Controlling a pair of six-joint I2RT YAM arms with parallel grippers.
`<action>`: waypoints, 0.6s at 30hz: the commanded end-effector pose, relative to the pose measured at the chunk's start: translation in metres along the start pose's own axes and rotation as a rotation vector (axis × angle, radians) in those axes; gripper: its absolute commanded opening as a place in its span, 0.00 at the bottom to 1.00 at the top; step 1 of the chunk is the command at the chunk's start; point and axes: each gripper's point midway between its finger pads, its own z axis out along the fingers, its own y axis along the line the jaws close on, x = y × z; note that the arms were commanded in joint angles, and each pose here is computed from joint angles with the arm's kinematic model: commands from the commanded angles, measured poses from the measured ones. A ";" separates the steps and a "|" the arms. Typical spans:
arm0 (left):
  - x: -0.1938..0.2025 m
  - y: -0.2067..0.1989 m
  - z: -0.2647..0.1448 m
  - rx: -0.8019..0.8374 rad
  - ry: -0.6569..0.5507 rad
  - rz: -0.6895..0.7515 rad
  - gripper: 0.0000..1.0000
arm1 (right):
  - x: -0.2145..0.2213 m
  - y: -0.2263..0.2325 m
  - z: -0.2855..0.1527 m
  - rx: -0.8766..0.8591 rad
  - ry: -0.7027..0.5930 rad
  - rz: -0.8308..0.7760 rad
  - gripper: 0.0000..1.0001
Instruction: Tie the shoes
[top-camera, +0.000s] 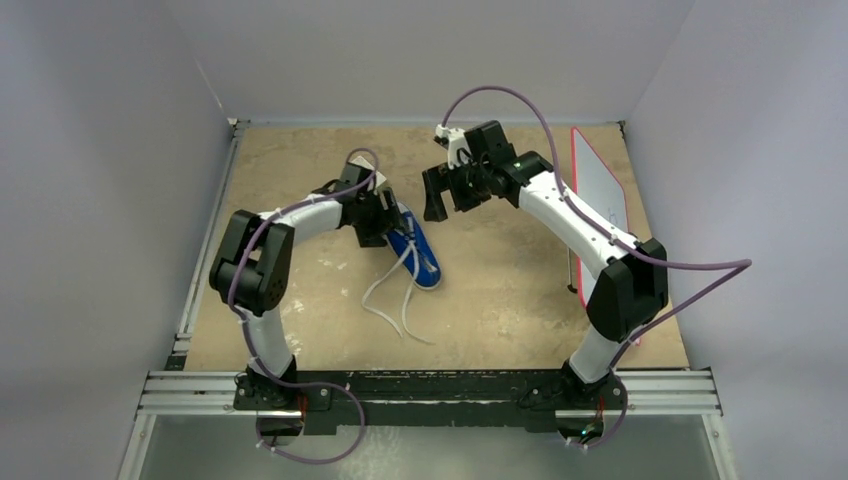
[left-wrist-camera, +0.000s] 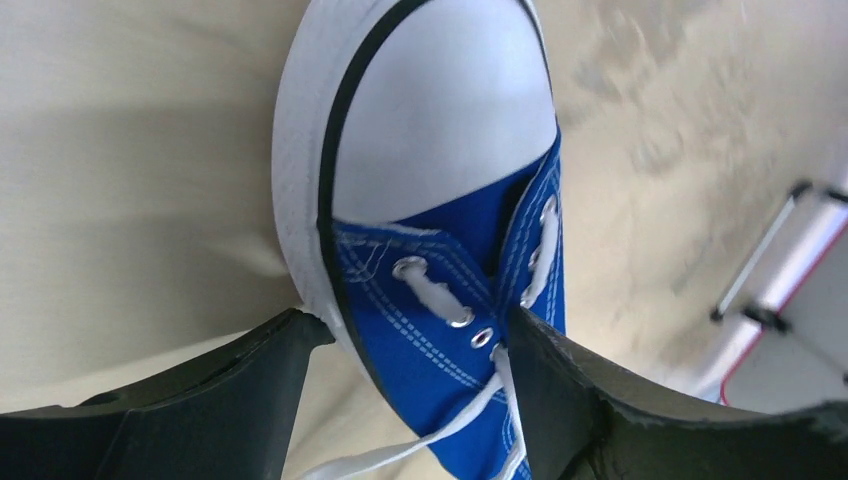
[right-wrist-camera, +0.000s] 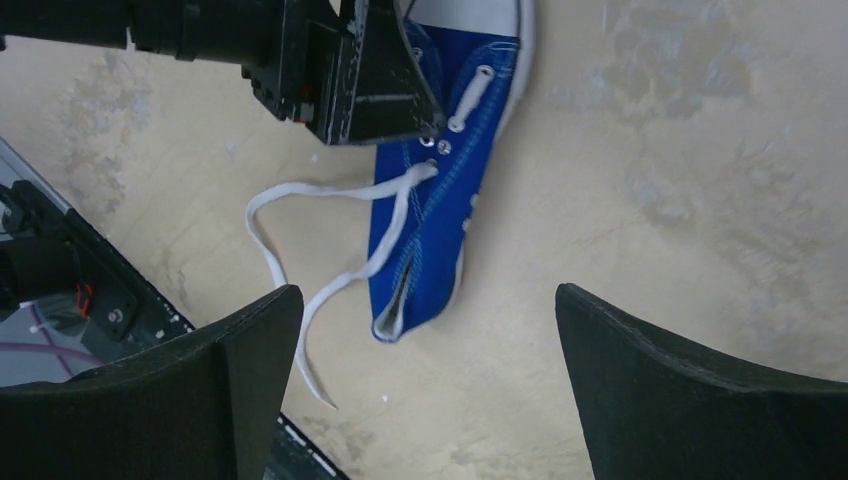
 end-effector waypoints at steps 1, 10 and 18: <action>0.038 -0.030 0.006 0.091 0.114 0.034 0.72 | 0.018 0.005 -0.014 -0.039 0.007 0.125 0.96; 0.019 -0.042 -0.034 0.094 0.035 0.221 0.89 | 0.066 0.013 -0.012 -0.114 0.126 0.185 0.89; 0.046 -0.011 -0.056 0.061 0.052 0.293 0.91 | 0.077 0.018 -0.010 -0.134 0.147 0.218 0.87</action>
